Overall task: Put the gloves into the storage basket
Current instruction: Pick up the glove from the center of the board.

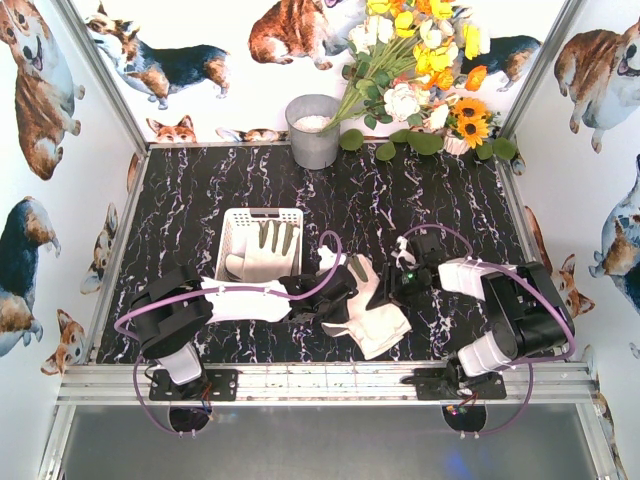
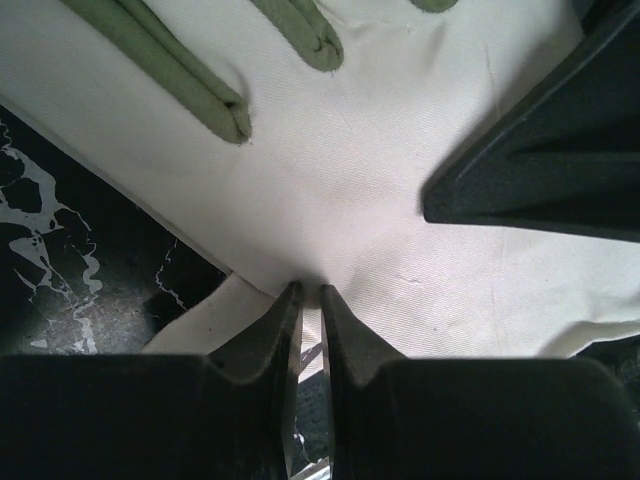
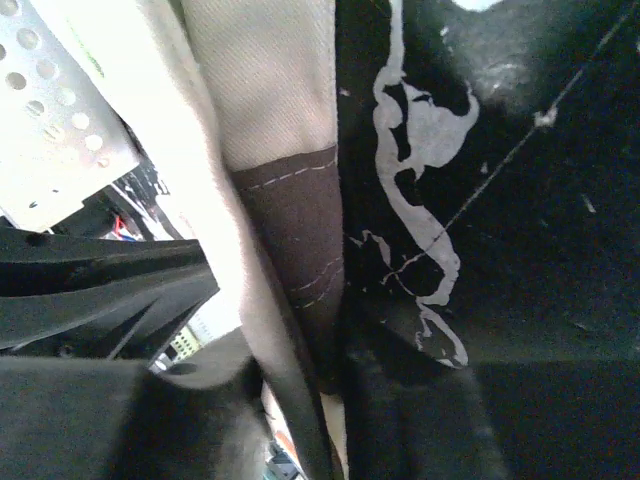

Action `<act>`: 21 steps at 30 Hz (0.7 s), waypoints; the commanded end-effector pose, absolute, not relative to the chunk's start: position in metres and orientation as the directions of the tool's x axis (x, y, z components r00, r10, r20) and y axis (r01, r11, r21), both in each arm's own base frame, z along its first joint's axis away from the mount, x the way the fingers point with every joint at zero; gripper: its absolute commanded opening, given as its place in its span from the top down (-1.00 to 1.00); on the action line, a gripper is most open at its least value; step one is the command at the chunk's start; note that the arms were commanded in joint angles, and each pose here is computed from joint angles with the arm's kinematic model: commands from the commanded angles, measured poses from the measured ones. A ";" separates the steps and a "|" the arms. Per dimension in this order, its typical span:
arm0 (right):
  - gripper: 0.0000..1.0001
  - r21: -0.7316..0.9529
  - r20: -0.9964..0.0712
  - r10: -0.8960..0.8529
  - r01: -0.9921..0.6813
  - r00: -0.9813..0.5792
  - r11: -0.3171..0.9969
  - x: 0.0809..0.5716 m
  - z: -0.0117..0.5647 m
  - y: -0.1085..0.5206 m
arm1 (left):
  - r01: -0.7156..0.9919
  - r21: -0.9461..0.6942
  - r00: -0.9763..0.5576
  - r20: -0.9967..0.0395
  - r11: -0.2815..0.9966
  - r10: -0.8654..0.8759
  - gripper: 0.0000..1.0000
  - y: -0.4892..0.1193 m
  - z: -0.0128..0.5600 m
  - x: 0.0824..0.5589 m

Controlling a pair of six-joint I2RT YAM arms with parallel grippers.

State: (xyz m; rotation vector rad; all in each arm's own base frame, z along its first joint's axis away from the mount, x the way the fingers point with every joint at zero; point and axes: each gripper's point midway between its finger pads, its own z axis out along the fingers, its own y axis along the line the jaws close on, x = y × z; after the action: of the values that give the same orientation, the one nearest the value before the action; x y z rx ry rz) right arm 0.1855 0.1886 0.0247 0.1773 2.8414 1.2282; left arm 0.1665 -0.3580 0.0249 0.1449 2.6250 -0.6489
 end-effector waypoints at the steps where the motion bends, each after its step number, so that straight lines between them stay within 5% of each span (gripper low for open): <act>1: 0.61 0.719 -0.053 0.145 0.064 -0.988 0.692 0.192 0.025 0.187 | 0.240 -0.407 -0.893 -0.449 0.881 0.035 0.83 -0.354 0.028 0.166; 4: 1.00 0.709 -0.073 0.178 0.074 -0.981 0.701 0.194 0.027 0.184 | 0.255 -0.457 -0.872 -0.489 0.852 -0.001 0.68 -0.361 0.054 0.172; 10: 1.00 0.730 -0.115 0.244 0.085 -0.963 0.678 0.202 0.044 0.186 | 0.262 -0.476 -0.837 -0.546 0.840 -0.048 0.35 -0.356 0.090 0.181; 16: 1.00 0.746 -0.228 0.258 0.002 -0.939 0.666 0.214 0.081 0.185 | 0.234 -0.537 -0.820 -0.557 0.811 -0.132 -0.51 -0.340 0.129 0.190; 21: 1.00 0.766 -0.300 0.244 -0.081 -0.922 0.638 0.216 0.116 0.185 | 0.209 -0.618 -0.795 -0.559 0.758 -0.236 -0.87 -0.314 0.164 0.207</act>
State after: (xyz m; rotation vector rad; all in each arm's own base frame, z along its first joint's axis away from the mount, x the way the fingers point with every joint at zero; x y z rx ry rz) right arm 0.2018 0.1813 0.0741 0.2255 2.6120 1.1435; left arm 0.1959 -0.3344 0.1428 0.0408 2.3703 -0.8596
